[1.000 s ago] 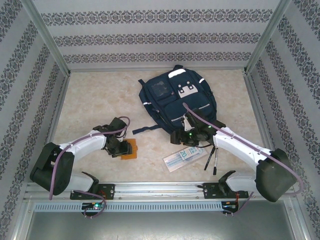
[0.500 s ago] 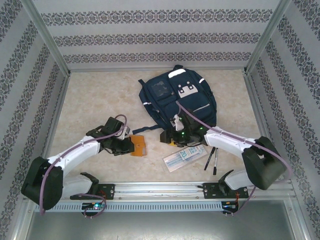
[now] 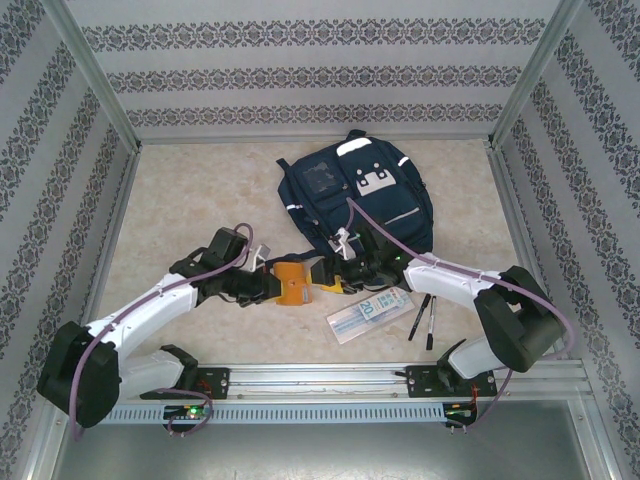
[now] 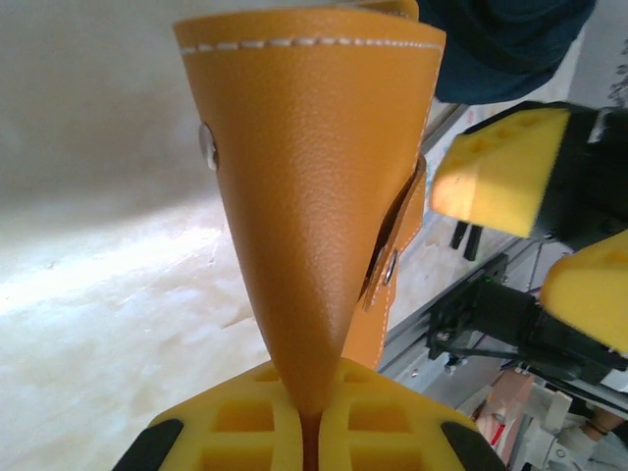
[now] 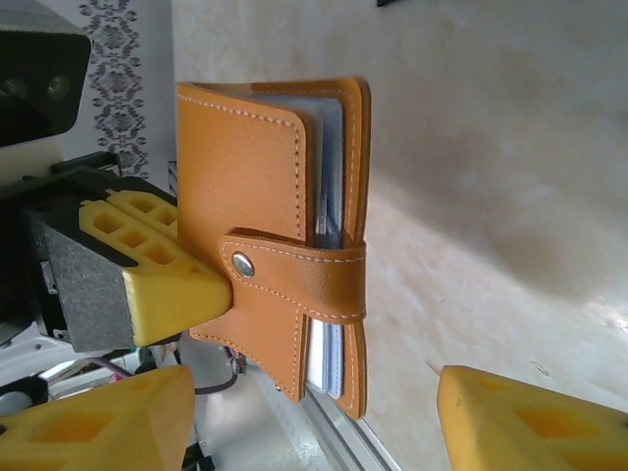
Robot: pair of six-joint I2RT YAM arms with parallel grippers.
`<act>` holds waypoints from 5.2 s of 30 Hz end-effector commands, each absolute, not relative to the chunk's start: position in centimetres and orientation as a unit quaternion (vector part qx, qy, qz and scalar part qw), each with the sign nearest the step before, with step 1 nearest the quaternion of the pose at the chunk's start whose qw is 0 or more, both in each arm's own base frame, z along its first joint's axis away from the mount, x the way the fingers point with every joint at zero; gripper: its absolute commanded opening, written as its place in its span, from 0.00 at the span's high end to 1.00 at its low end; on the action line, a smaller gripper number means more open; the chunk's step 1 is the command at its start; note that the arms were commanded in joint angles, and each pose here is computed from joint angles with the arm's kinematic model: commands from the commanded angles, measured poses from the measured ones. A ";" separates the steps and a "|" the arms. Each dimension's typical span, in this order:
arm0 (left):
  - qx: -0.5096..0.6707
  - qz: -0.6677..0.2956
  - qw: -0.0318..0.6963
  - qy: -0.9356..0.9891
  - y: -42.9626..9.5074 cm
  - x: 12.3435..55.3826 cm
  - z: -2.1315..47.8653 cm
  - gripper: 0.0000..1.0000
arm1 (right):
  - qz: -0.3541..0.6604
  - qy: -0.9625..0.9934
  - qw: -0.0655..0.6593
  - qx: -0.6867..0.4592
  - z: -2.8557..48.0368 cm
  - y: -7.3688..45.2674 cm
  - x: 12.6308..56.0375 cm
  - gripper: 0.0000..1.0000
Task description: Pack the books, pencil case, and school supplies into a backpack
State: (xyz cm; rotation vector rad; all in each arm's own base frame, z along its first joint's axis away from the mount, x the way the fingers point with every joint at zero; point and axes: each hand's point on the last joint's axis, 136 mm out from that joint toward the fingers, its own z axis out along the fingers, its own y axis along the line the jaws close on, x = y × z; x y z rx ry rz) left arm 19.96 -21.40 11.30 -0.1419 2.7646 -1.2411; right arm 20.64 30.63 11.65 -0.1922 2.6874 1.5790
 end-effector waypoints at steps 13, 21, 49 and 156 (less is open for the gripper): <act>-0.026 -0.513 0.045 0.857 -24.8 19.8 15.4 0.99 | 0.609 0.788 0.012 -0.092 16.2 33.6 21.1 0.57; 0.011 -0.525 0.061 0.849 -26.3 20.5 17.2 0.66 | 0.619 0.780 0.017 -0.087 17.0 33.1 21.8 0.97; 0.497 -0.098 0.319 0.801 -42.2 36.3 11.9 0.25 | 0.248 0.828 0.306 0.400 17.0 -2.6 25.7 0.96; 0.297 -0.277 0.419 0.812 -37.4 38.2 37.6 1.00 | 0.537 0.645 0.342 0.423 9.1 23.0 51.3 0.80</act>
